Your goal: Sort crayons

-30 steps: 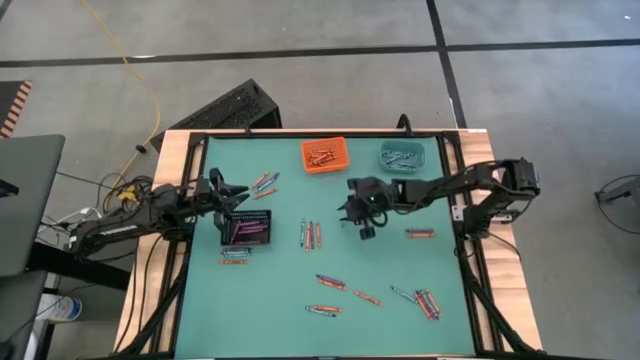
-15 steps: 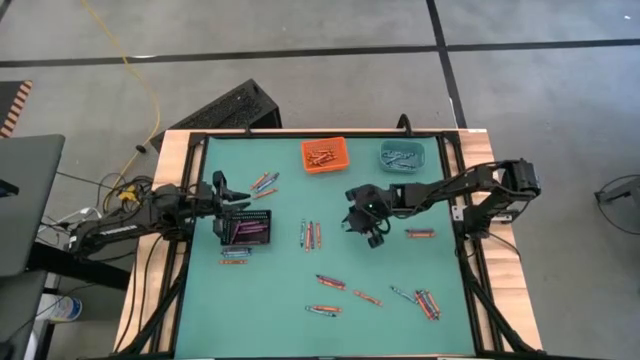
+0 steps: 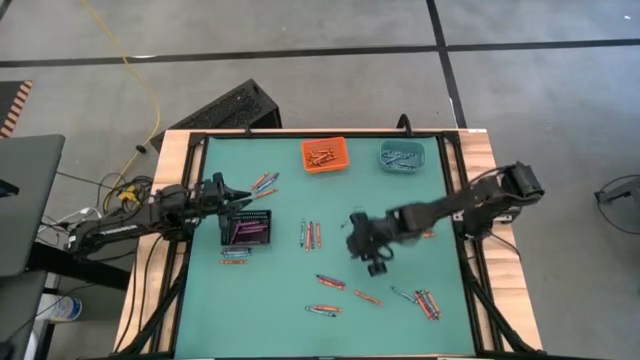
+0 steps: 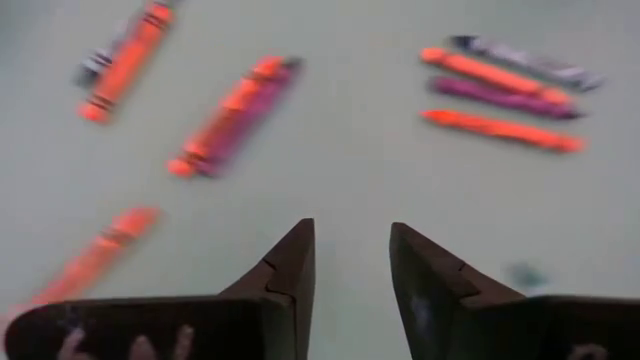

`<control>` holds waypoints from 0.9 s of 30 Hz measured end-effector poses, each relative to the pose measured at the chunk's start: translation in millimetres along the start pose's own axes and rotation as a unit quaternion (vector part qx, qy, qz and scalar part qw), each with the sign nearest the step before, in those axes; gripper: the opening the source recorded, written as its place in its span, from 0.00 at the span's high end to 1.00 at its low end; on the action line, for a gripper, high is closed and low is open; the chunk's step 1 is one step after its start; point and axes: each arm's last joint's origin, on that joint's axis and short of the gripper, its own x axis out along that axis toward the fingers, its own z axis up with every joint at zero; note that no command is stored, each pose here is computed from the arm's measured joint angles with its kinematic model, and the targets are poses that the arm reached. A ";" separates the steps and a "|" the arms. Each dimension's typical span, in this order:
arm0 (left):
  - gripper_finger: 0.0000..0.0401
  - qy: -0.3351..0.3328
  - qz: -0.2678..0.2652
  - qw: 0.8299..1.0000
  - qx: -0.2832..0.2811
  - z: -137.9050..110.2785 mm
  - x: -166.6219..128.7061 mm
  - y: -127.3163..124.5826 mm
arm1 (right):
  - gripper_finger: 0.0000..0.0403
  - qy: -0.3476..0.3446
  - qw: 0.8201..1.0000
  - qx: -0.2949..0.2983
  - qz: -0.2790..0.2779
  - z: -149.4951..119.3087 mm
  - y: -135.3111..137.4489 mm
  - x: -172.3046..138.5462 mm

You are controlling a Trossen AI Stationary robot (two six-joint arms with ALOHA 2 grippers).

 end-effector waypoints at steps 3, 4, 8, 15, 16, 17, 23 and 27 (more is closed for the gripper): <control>0.78 -0.001 0.003 1.000 0.003 0.1 0.0 0.2 | 0.70 0.001 0.999 0.041 0.013 4.2 40.0 -1.8; 0.78 -0.001 0.003 1.000 0.003 0.1 0.0 0.2 | 0.70 -0.002 0.998 0.055 0.017 5.2 52.6 -3.1; 0.78 -0.001 0.003 1.000 0.000 0.1 0.0 0.2 | 0.70 -0.016 0.991 0.132 0.006 4.9 93.2 -9.3; 0.78 -0.001 0.003 1.000 0.002 0.2 0.0 0.2 | 0.70 -0.024 0.977 0.211 -0.020 -7.5 134.3 -11.8; 0.78 -0.001 0.003 1.000 0.002 0.1 0.0 0.2 | 0.70 -0.025 0.978 0.205 -0.029 -10.0 139.0 -9.8; 0.78 -0.001 0.003 1.000 0.002 0.1 0.0 0.2 | 0.70 -0.025 0.979 0.197 -0.037 -12.5 143.5 -7.3; 0.78 -0.001 0.003 1.000 0.001 0.2 0.0 0.2 | 0.70 0.002 0.981 0.187 -0.060 -14.6 154.0 11.4; 0.78 -0.001 0.003 1.000 0.001 0.2 0.0 0.2 | 0.70 0.056 0.968 0.225 -0.092 -14.0 151.7 20.2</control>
